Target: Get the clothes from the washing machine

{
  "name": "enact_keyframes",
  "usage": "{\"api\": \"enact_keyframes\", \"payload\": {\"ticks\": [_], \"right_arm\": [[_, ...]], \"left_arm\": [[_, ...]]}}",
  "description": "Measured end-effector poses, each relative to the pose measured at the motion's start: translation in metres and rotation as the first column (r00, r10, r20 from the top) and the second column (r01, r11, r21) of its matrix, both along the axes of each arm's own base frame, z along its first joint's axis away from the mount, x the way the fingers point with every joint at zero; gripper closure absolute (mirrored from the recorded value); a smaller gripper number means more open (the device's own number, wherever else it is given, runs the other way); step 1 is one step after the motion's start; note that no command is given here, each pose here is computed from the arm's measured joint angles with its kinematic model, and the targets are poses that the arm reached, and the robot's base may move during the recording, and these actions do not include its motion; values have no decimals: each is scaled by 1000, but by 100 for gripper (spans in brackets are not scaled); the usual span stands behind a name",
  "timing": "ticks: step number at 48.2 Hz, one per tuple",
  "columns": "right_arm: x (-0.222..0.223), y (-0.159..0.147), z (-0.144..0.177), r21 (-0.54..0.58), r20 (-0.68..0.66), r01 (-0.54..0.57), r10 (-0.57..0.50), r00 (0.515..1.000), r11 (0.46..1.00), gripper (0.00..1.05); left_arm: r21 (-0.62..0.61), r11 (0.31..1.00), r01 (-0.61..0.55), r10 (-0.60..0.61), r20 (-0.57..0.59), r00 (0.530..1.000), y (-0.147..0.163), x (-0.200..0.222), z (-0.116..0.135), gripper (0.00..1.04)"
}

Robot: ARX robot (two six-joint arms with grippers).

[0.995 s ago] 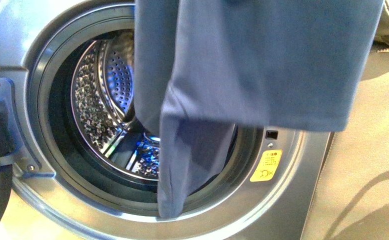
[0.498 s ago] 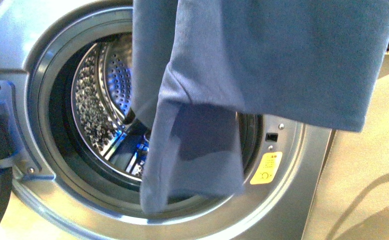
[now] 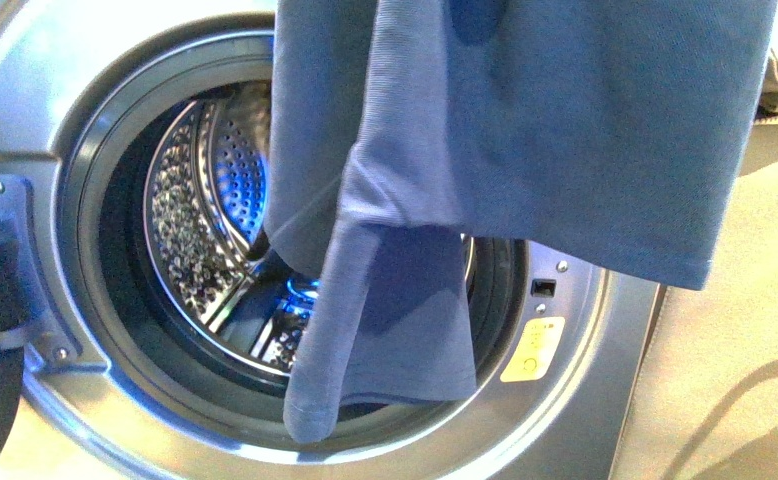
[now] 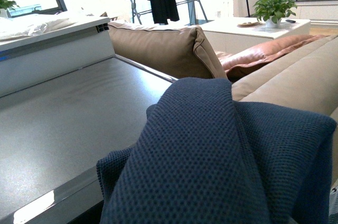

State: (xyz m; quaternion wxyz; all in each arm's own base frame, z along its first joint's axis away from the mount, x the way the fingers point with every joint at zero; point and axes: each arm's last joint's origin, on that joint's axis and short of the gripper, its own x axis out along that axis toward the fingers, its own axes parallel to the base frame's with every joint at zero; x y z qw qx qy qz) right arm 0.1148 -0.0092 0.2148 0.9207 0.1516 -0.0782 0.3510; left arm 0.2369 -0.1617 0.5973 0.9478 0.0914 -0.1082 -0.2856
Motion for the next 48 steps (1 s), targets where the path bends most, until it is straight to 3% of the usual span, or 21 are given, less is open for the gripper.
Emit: {"api": "enact_keyframes", "payload": {"ticks": [10,18,33,48], "right_arm": [[42,13,83,16,120,-72,70,990,997,8],[64,27,124,-38,200,-107,113,973,994,8],[128,41,150,-120,204,-51,75,976,991,8],[155,68,147,-149,149,-137,159,976,979,8]], "left_arm": [[0,1000,2,-2,0,1000,0,0,0,92],[0,1000,1,-1,0,1000,0,0,0,92],[0,1000,1,-1,0,1000,0,0,0,92],[0,1000,1,-1,0,1000,0,0,0,92]]}}
